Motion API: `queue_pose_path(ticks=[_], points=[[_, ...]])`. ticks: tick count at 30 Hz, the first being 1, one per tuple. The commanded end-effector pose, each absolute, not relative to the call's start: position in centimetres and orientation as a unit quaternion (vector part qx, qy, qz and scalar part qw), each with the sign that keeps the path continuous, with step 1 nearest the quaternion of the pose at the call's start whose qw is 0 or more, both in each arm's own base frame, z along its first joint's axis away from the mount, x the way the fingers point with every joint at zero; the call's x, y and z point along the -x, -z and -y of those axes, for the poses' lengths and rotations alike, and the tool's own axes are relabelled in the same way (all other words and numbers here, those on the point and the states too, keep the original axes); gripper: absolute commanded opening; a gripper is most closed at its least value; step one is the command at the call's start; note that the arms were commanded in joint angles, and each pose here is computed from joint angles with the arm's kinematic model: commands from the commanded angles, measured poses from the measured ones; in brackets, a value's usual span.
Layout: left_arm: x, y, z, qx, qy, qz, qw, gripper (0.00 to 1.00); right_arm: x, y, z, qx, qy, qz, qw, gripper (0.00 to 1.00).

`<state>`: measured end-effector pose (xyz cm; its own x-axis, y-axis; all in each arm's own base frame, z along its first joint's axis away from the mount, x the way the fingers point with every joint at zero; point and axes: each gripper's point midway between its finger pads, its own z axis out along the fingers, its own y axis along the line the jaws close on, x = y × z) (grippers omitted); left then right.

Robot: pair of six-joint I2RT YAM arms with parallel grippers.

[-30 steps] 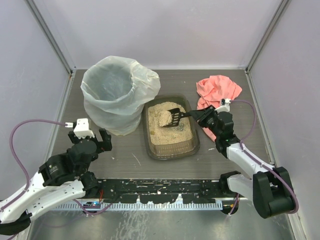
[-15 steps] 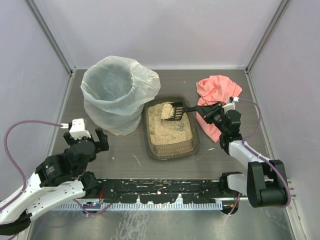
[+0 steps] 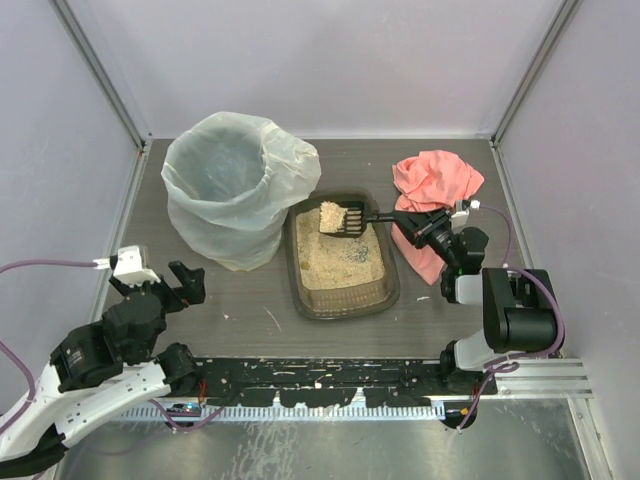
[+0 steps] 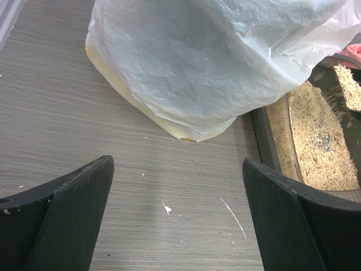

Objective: Clean the litter box

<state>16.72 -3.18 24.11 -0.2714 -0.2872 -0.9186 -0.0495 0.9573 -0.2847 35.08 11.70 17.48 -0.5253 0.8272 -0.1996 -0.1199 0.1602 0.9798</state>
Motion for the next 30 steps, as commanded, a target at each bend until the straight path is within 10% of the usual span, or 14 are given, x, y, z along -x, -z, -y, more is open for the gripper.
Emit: queue_pose_path(ticks=[1, 30], points=[[-17.1, -25.1, 3.5, 0.109, 0.103, -0.785, 0.602, 0.98, -34.1, -21.1, -11.5, -0.238, -0.637, -0.598, 0.425, 0.01], [-18.1, -22.7, 4.5, 0.081, 0.037, -0.815, 0.572, 0.98, -35.5, -19.8, -14.2, -0.217, -0.61, -0.643, 0.41, 0.01]])
